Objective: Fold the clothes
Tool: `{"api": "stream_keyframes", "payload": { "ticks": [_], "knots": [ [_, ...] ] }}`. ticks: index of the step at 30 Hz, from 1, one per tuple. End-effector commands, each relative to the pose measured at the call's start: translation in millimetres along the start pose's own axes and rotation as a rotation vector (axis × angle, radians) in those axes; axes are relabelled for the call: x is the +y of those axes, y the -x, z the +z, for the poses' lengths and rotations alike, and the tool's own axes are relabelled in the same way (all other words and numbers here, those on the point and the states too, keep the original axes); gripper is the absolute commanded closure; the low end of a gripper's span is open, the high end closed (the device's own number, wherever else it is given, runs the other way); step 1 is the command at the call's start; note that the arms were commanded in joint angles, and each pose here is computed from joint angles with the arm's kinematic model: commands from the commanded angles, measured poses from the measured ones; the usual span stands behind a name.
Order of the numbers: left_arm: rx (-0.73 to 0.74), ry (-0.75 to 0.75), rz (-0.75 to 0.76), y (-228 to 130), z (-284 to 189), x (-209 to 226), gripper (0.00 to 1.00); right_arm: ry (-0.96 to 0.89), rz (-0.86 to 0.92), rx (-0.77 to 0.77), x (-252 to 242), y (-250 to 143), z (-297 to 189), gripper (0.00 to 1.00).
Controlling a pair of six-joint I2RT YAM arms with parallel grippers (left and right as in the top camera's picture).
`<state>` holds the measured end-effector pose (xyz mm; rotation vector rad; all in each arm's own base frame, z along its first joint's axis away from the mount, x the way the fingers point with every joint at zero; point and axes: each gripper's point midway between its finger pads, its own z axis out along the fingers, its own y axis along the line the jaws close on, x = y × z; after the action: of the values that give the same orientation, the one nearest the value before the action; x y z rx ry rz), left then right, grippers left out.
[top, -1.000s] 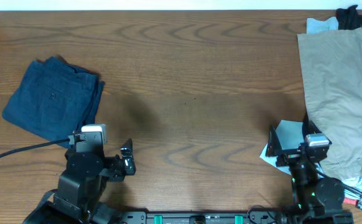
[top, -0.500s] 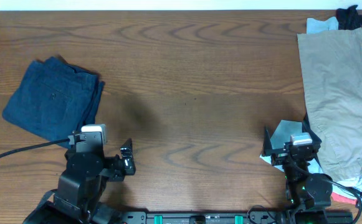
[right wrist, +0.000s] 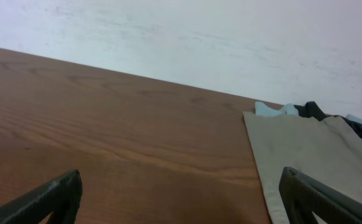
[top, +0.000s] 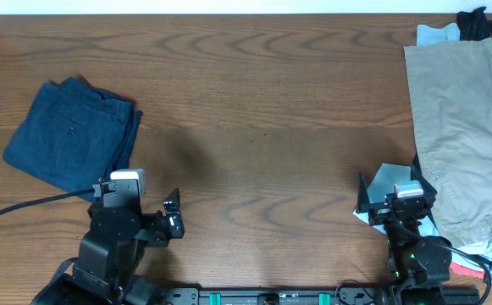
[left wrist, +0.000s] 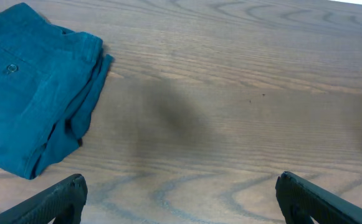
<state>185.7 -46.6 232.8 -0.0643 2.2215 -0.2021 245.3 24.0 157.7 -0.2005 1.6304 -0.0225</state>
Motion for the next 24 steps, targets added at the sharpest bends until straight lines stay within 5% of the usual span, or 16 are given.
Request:
{"api": "stream_keyframes", "payload": {
  "ticks": [1, 14, 24],
  "knots": [
    [-0.005, 0.012, -0.007, 0.2, 0.2, 2.1, 0.02, -0.013, -0.011, 0.002, -2.9, -0.8, -0.3, 0.01],
    [-0.007, 0.014, -0.010, 0.5, 0.0, 2.9, 0.02, -0.013, -0.011, 0.002, -2.9, -0.8, -0.3, 0.01],
    [0.028, 0.172, -0.147, -21.8, -4.4, 46.7, 0.02, -0.013, -0.011, 0.002, -2.9, -0.8, -0.3, 0.01]
  ]
}}
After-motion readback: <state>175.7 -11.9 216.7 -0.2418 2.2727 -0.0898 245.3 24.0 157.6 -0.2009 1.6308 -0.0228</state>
